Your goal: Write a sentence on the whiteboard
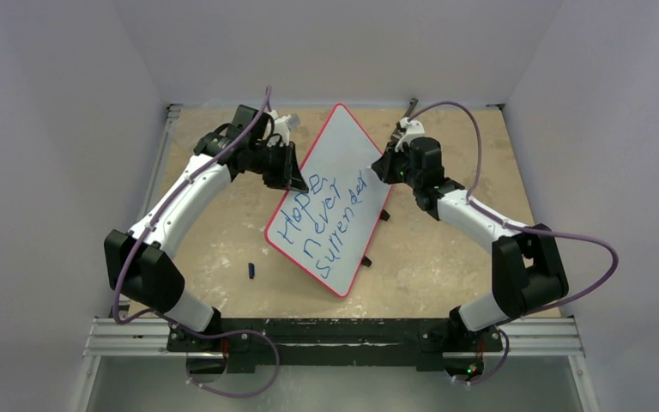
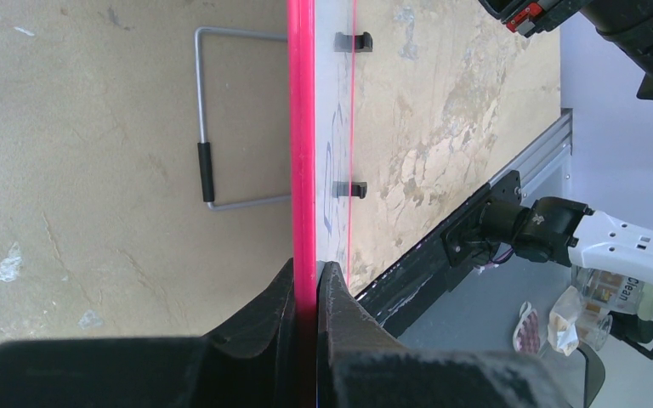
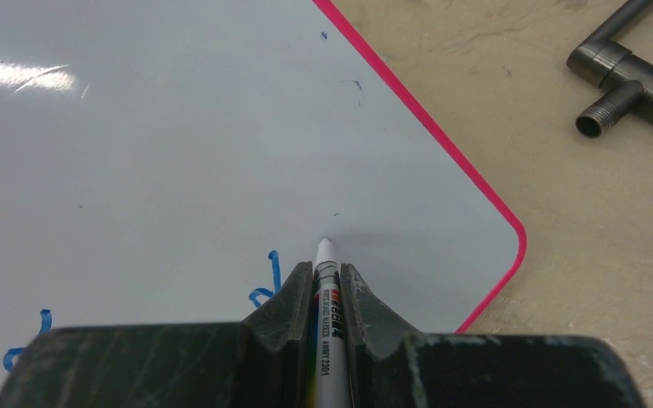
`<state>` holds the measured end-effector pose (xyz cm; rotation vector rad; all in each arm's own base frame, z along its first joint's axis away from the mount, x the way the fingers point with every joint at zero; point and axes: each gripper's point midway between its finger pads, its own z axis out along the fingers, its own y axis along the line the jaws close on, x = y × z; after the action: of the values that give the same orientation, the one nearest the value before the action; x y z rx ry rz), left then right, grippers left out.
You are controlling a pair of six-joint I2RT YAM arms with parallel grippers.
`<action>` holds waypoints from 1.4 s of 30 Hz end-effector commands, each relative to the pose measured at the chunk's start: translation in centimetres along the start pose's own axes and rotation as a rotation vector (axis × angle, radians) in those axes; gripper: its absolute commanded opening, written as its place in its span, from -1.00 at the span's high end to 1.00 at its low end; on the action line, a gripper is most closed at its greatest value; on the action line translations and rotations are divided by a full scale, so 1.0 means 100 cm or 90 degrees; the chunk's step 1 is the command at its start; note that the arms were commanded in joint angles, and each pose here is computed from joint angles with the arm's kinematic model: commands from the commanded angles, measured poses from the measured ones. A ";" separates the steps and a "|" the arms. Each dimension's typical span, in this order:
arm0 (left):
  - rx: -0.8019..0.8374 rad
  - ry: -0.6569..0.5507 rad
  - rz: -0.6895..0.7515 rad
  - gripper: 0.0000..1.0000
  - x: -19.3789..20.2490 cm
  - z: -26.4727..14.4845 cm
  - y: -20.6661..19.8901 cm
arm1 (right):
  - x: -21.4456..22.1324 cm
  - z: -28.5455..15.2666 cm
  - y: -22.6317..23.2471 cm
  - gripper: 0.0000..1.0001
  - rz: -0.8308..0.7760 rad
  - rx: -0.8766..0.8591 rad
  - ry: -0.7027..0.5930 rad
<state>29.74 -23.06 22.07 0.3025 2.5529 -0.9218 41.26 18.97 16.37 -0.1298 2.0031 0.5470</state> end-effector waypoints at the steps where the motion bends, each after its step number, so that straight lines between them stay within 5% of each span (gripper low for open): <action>1: -0.100 0.014 0.084 1.00 0.008 0.005 0.030 | -0.034 0.002 0.015 1.00 -0.005 -0.036 -0.050; 27: -0.108 0.012 0.086 1.00 0.008 0.004 0.031 | 0.014 -0.011 0.015 1.00 0.011 -0.070 0.004; 42: -0.109 0.011 0.088 1.00 0.009 0.003 0.031 | 0.002 0.005 -0.004 1.00 0.018 -0.011 0.002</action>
<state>29.77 -22.95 22.02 0.2971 2.5550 -0.9093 40.35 18.96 14.82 -0.1353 2.0212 0.5955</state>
